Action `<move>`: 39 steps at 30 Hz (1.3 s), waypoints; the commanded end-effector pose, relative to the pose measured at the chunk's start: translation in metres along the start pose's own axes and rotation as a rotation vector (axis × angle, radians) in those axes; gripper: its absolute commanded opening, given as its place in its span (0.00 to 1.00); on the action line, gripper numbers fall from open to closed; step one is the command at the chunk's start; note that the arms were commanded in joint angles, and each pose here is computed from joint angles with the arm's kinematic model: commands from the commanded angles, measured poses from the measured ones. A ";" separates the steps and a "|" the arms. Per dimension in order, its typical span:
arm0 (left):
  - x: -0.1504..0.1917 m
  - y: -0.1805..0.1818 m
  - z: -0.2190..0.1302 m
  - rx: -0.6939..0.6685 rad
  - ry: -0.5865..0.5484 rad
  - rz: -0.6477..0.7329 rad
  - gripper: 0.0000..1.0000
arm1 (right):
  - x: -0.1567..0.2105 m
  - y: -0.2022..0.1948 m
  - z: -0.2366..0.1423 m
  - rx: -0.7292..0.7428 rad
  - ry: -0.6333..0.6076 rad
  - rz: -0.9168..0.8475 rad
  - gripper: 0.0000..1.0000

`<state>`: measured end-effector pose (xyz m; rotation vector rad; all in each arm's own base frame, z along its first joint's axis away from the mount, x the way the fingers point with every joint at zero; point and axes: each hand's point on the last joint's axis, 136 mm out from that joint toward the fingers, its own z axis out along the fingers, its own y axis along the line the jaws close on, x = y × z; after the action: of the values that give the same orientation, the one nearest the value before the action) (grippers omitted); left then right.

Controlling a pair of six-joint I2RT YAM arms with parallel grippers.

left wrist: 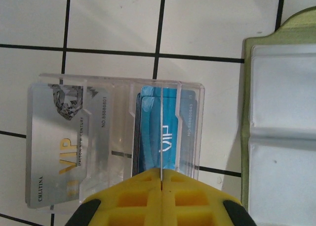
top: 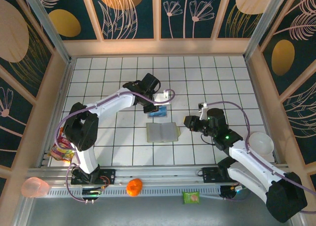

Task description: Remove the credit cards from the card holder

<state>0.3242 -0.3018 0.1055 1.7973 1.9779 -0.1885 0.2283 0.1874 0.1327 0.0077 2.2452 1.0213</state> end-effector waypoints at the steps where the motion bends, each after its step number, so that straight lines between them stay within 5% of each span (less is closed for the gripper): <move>1: -0.002 0.006 -0.002 -0.017 0.008 0.026 0.00 | -0.008 0.007 -0.002 -0.021 -0.012 -0.008 0.21; 22: 0.011 -0.009 0.021 0.056 0.031 -0.009 0.00 | -0.008 0.006 -0.002 -0.028 -0.012 0.002 0.21; 26: 0.008 0.005 0.022 -0.014 0.029 -0.041 0.00 | -0.008 0.007 -0.003 -0.034 -0.009 0.000 0.21; 32: -0.020 0.036 -0.012 -0.155 -0.058 -0.095 0.57 | -0.007 0.008 -0.002 -0.041 -0.003 -0.004 0.27; 39: -0.062 0.068 -0.096 -0.368 -0.313 -0.214 0.65 | 0.008 0.000 0.013 -0.001 0.065 -0.024 0.42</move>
<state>0.3553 -0.3100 0.1562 1.4929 1.9558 -0.1374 0.2265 0.1901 0.1178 -0.0085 2.3077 1.0275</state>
